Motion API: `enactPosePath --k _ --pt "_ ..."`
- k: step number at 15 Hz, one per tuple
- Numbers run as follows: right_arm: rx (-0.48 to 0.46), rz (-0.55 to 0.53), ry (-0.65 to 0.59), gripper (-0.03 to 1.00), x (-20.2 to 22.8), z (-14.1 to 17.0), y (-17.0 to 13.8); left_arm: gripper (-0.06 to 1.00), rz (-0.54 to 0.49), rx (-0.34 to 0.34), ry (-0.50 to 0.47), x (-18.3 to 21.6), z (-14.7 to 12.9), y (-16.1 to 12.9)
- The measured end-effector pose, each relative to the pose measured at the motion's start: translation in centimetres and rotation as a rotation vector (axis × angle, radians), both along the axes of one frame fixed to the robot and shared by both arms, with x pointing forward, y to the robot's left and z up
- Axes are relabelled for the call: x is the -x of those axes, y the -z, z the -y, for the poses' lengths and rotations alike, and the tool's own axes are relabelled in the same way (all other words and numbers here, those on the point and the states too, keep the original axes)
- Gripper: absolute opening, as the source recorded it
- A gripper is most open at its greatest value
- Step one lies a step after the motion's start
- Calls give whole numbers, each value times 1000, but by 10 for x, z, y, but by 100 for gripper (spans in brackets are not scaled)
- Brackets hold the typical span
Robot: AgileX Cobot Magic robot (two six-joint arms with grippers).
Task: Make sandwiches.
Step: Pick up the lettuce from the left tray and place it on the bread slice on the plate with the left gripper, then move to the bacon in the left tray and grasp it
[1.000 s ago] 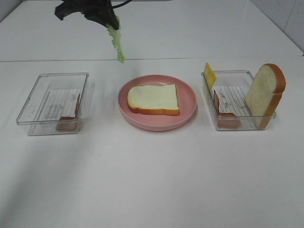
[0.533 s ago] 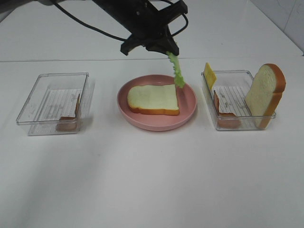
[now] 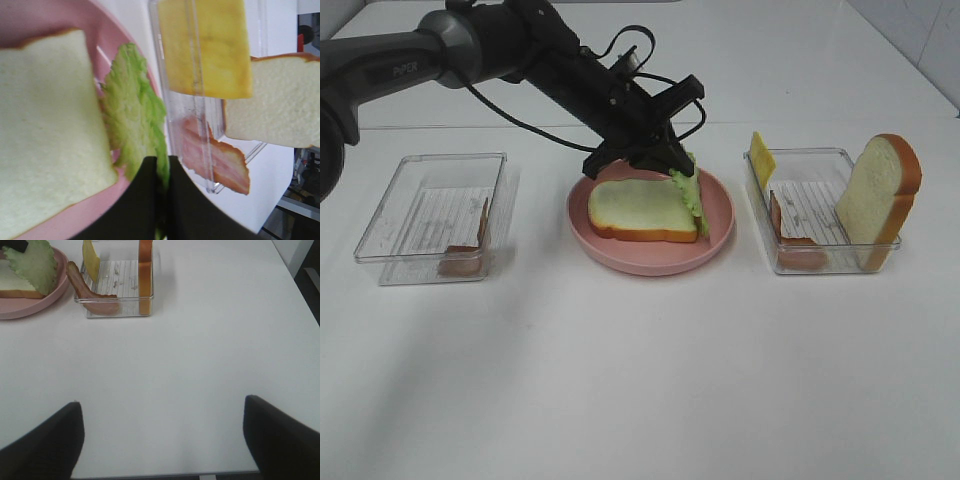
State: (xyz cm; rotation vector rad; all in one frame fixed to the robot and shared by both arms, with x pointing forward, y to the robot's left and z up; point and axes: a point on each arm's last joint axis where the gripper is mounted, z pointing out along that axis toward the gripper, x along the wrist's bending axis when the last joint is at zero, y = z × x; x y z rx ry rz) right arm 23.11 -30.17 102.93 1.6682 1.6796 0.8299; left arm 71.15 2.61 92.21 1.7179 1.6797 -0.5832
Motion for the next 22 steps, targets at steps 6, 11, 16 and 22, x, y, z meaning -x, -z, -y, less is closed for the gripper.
enactPosePath --k 6,11,16,22 --pt "0 0 0 84 0 0 0 0 20 -152 -18 -7 -20 8" --pt "0 0 0 84 0 0 0 0 14 -291 -27 -7 -31 15" --pt "0 0 0 84 0 0 0 53 17 -293 -43 -8 -31 14" --pt "0 0 0 84 0 0 0 85 172 -256 18 -14 -28 -60"
